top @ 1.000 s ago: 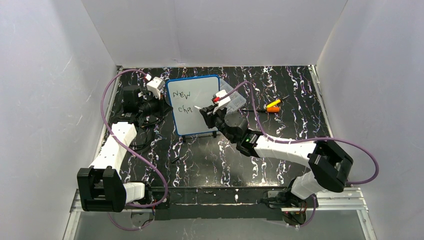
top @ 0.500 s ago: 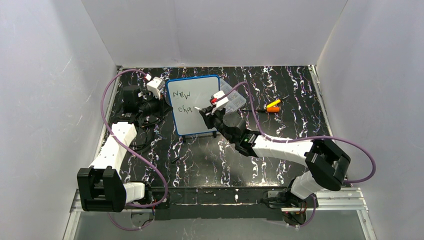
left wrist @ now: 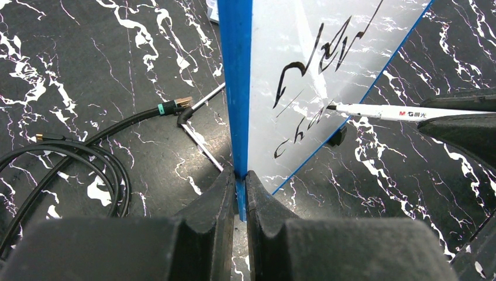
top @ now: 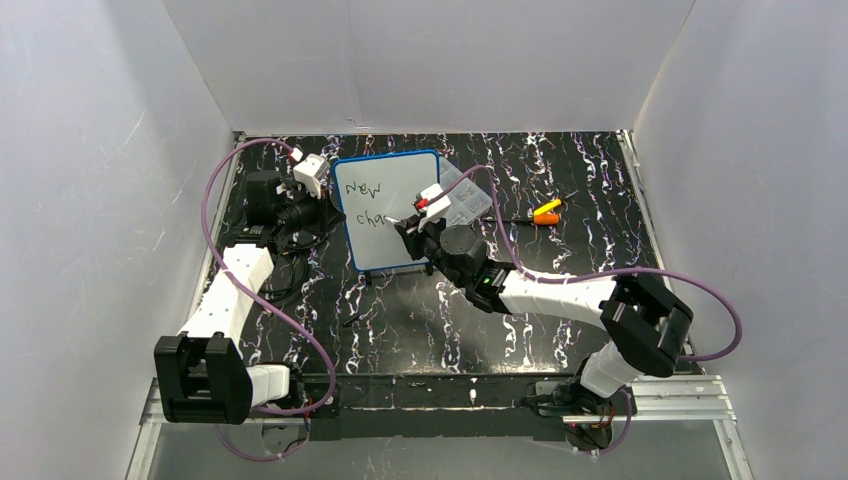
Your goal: Write a sentence on the whiteboard
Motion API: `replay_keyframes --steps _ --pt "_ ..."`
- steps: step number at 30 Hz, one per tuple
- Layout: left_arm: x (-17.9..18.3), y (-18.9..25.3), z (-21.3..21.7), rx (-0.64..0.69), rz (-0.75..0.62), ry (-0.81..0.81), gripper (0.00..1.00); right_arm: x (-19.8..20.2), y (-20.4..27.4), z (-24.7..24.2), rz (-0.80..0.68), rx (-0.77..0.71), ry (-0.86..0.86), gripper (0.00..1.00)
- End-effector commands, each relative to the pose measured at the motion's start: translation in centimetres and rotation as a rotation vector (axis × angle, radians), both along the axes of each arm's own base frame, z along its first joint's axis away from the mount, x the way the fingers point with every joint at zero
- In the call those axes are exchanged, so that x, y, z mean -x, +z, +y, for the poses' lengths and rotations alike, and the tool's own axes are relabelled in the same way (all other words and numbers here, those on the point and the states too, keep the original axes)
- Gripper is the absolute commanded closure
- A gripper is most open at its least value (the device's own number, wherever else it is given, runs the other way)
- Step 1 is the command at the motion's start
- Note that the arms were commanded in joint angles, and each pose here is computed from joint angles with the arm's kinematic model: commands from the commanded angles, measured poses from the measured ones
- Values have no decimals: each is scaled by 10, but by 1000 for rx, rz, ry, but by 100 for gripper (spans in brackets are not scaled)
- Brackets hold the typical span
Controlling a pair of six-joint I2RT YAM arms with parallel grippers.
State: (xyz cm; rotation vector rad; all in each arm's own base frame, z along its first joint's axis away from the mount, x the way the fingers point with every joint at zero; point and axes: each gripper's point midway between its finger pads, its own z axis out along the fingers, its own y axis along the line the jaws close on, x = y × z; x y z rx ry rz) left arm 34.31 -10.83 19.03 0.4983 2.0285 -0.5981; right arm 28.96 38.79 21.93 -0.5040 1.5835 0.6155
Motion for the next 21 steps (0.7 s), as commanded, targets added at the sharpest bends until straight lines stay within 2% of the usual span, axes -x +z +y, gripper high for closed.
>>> replay_keyframes --steps 1,10,21 --pt "2 10 -3 15 -34 -20 100 -6 21 2 -43 -48 -25 99" --pt "2 11 -4 15 -34 -20 100 2 -3 -1 21 -37 -10 99" --pt "2 10 -3 14 -34 -20 100 -1 15 0 -15 -82 -19 99"
